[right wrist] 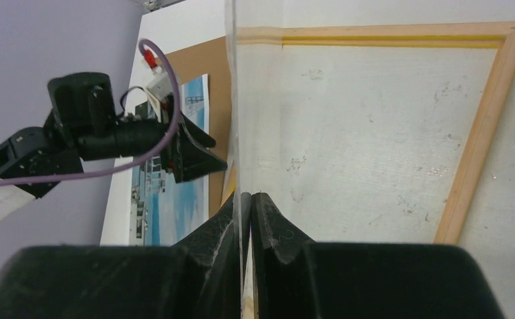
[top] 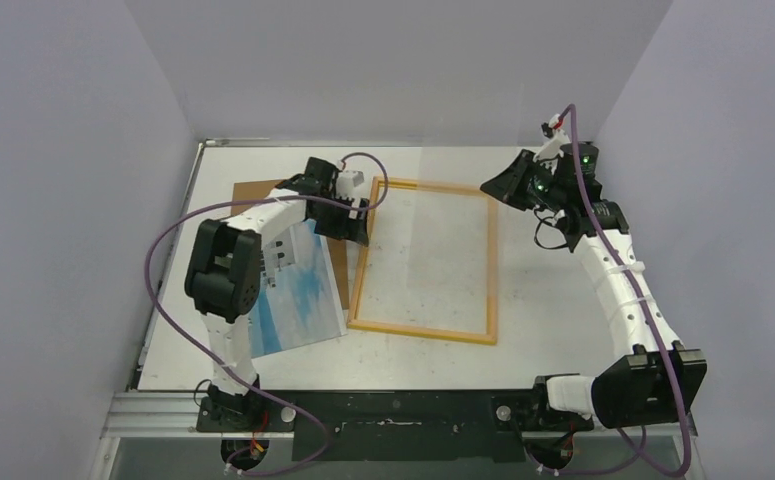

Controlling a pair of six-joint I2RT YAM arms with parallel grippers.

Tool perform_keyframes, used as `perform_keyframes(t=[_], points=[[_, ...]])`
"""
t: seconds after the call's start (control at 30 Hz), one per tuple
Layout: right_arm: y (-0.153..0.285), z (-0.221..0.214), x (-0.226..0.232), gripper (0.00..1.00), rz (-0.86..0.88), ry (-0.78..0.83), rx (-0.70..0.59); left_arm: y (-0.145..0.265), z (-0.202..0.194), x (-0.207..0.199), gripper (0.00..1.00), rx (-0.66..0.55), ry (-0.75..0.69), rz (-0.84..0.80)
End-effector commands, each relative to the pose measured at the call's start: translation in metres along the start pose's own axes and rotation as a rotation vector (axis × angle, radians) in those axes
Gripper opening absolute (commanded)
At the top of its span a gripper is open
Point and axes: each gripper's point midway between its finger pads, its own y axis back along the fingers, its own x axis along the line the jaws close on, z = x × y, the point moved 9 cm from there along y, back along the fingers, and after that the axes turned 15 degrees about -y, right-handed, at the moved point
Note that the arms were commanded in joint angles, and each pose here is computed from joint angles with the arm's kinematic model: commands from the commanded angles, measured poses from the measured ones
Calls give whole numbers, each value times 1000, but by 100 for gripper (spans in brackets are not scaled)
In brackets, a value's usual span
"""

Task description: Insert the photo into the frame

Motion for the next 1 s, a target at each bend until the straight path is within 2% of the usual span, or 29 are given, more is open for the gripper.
perform_keyframes(t=[0.0,0.03,0.07,0.1,0.27,0.4,0.5,0.63,0.97], points=[[1,2,26,6,84,7,-44,93,53,19,81,-269,39,-16],[-1,0,29,6,99,-2,-35,103,55,25,81,-282,46,-14],[-4,-3,33,6,116,-11,-21,112,56,30,85,-289,51,-13],[-7,-6,37,6,137,-22,-4,120,56,35,99,-298,62,-12],[-12,-16,55,5,255,-103,72,144,49,59,97,-345,115,52],[-25,-28,42,5,282,-187,111,153,36,71,96,-366,151,101],[-41,-48,20,5,252,-263,167,151,24,76,96,-339,161,136],[-59,-65,-2,5,211,-283,193,147,9,76,97,-319,151,182],[-81,-72,-47,5,83,-262,214,129,-10,67,97,-299,123,148]])
